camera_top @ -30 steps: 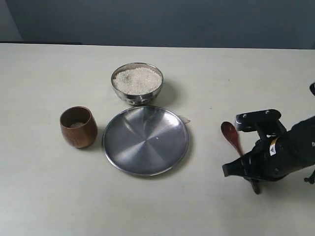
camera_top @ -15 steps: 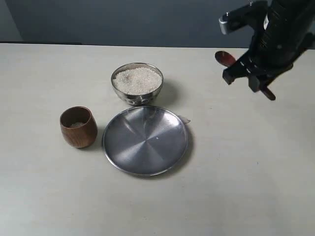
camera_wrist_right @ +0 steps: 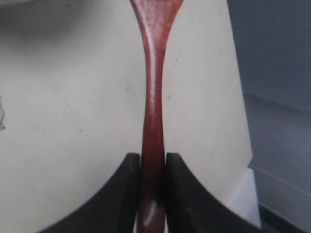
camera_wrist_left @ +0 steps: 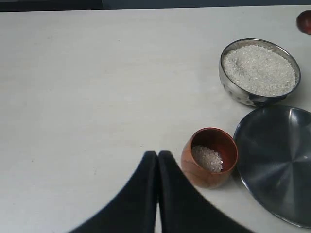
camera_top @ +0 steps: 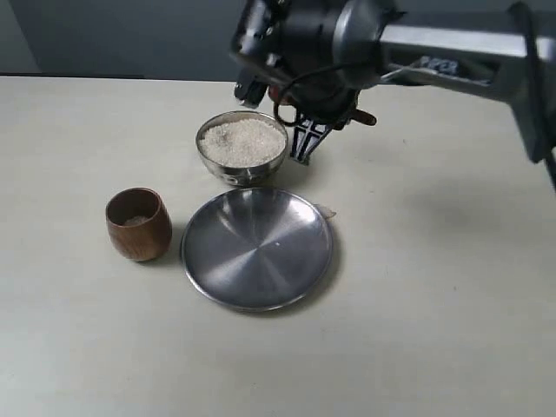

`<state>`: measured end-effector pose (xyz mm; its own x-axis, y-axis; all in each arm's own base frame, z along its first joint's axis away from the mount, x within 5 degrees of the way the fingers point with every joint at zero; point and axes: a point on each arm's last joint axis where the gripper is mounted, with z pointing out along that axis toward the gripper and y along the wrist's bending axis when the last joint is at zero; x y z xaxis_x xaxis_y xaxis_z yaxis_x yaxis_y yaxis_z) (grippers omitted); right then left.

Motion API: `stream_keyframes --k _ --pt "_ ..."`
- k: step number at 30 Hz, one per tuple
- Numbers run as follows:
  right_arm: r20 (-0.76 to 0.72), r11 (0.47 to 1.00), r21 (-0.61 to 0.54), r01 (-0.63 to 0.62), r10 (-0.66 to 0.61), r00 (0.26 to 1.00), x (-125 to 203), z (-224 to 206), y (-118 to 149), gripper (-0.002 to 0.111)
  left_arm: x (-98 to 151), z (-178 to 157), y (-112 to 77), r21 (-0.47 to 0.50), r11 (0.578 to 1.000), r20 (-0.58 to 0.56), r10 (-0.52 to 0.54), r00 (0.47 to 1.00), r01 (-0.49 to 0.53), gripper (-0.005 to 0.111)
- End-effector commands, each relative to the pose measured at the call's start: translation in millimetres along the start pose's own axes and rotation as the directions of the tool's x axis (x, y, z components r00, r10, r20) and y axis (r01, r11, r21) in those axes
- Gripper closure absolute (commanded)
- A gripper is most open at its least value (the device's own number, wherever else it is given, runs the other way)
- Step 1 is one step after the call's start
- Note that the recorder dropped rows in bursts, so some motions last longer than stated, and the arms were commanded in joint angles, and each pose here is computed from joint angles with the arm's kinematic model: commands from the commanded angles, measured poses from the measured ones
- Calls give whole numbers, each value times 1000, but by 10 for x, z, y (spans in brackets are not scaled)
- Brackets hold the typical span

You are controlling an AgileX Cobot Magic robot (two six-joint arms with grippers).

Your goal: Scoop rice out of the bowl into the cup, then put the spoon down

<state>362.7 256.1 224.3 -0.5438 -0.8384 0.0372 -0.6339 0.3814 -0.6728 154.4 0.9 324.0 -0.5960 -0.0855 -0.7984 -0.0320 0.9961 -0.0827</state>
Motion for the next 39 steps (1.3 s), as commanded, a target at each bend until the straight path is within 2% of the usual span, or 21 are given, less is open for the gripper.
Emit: stream_keyframes --k 1,4,17,29,39 --pt "-4 967 220 125 -127 992 -187 15 131 109 -2 7 5 -3 1000 1 0 1000 0 106" --pt "-11 942 284 180 -184 983 -254 18 203 109 -2 7 5 -3 1000 1 0 1000 0 106" --pt "-76 895 323 309 -300 951 -389 302 528 109 -2 7 5 -3 1000 1 0 1000 0 106" --pt "-86 896 307 321 -309 947 -397 363 598 109 -2 7 5 -3 1000 1 0 1000 0 106" --pt "-73 902 275 333 -326 943 -432 326 765 109 -2 7 5 -3 1000 1 0 1000 0 106"
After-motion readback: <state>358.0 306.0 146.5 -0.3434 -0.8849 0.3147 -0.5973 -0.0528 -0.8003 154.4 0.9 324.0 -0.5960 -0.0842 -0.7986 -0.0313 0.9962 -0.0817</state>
